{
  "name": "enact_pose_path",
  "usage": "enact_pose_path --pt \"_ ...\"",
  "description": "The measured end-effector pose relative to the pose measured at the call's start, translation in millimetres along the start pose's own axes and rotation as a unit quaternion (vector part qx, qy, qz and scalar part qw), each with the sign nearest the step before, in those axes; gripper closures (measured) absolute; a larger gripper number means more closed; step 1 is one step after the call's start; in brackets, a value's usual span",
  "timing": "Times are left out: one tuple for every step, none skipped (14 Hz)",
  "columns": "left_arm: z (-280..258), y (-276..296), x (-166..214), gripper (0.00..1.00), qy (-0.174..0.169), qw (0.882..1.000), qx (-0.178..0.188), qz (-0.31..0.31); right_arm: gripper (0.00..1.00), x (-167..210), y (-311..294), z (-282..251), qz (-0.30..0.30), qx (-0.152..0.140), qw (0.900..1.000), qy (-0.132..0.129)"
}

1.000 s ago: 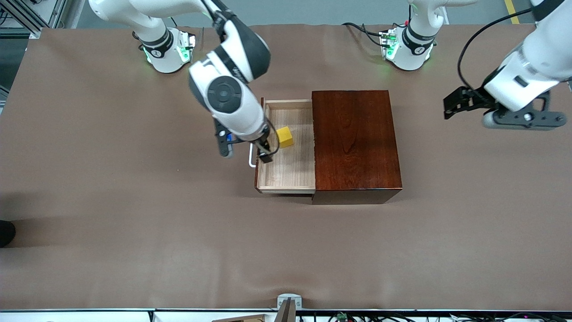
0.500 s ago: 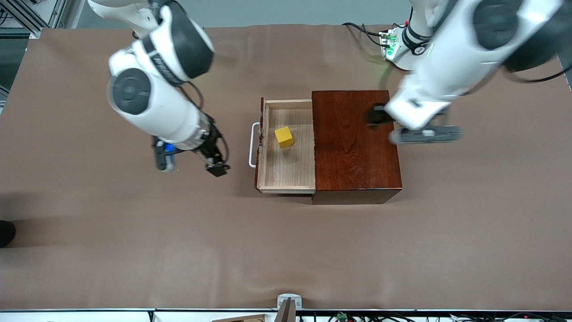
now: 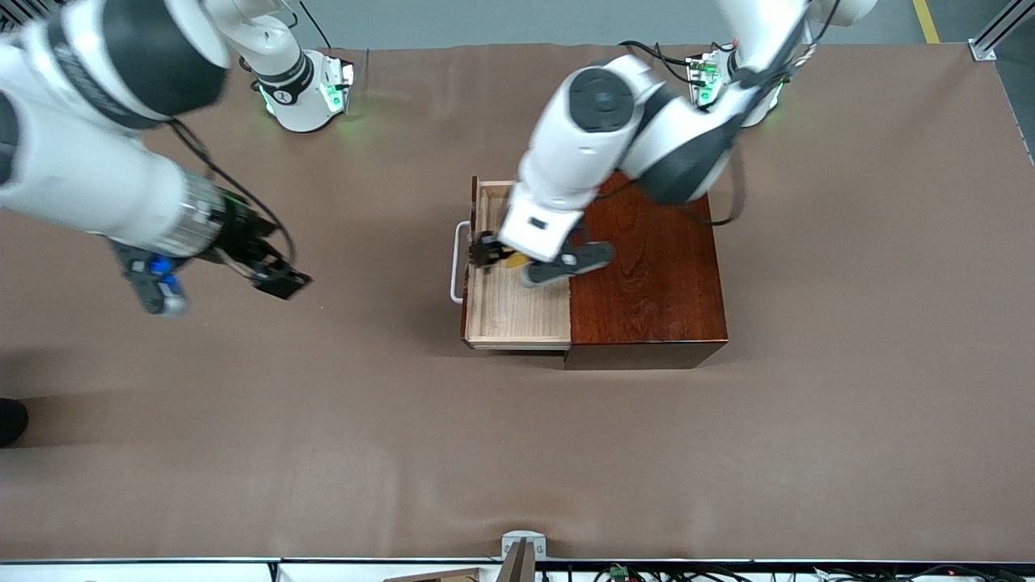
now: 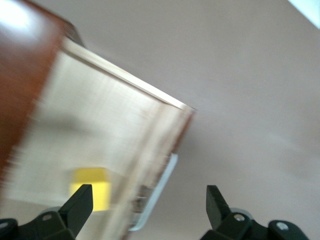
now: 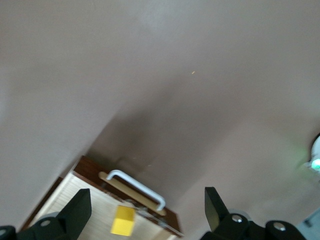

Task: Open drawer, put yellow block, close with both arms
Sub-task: 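Withdraw the right gripper while the left gripper reaches the drawer front, then push the drawer shut with the left gripper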

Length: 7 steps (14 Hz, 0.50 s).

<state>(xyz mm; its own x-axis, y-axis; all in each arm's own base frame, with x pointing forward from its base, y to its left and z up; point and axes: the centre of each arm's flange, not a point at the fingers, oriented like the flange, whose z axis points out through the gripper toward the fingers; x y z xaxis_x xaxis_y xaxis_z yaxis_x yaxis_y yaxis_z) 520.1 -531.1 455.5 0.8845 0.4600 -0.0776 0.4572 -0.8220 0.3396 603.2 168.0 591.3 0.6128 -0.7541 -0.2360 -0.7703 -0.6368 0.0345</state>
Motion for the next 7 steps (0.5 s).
enact_pose_path --pt "18.1 11.3 -16.4 0.0 0.007 0.999 -0.02 -0.028 0.0 8.3 12.8 -9.3 -0.017 -0.003 1.0 -0.003" --pt "35.5 22.4 -35.0 0.0 0.017 0.998 -0.04 -0.054 0.0 16.5 24.5 -17.8 -0.039 -0.003 0.999 -0.003" --pt "52.0 32.1 -57.1 0.0 0.028 0.995 -0.061 -0.077 0.0 24.9 35.1 -24.6 -0.062 -0.007 0.998 0.0" --pt "69.3 39.1 -82.2 0.0 0.037 0.991 -0.078 -0.101 0.0 34.3 46.7 -30.1 -0.089 -0.014 0.996 0.002" --pt "88.7 41.6 -106.4 0.0 0.042 0.988 -0.086 -0.125 0.0 44.6 58.1 -34.6 -0.116 -0.02 0.993 0.002" --pt "109.3 40.4 -125.8 0.0 0.047 0.985 -0.086 -0.144 0.0 55.6 69.2 -38.9 -0.141 -0.021 0.99 -0.002" --pt "128.8 37.2 -139.8 0.0 0.054 0.982 -0.085 -0.16 0.0 66.3 80.0 -42.8 -0.166 -0.021 0.986 -0.006"
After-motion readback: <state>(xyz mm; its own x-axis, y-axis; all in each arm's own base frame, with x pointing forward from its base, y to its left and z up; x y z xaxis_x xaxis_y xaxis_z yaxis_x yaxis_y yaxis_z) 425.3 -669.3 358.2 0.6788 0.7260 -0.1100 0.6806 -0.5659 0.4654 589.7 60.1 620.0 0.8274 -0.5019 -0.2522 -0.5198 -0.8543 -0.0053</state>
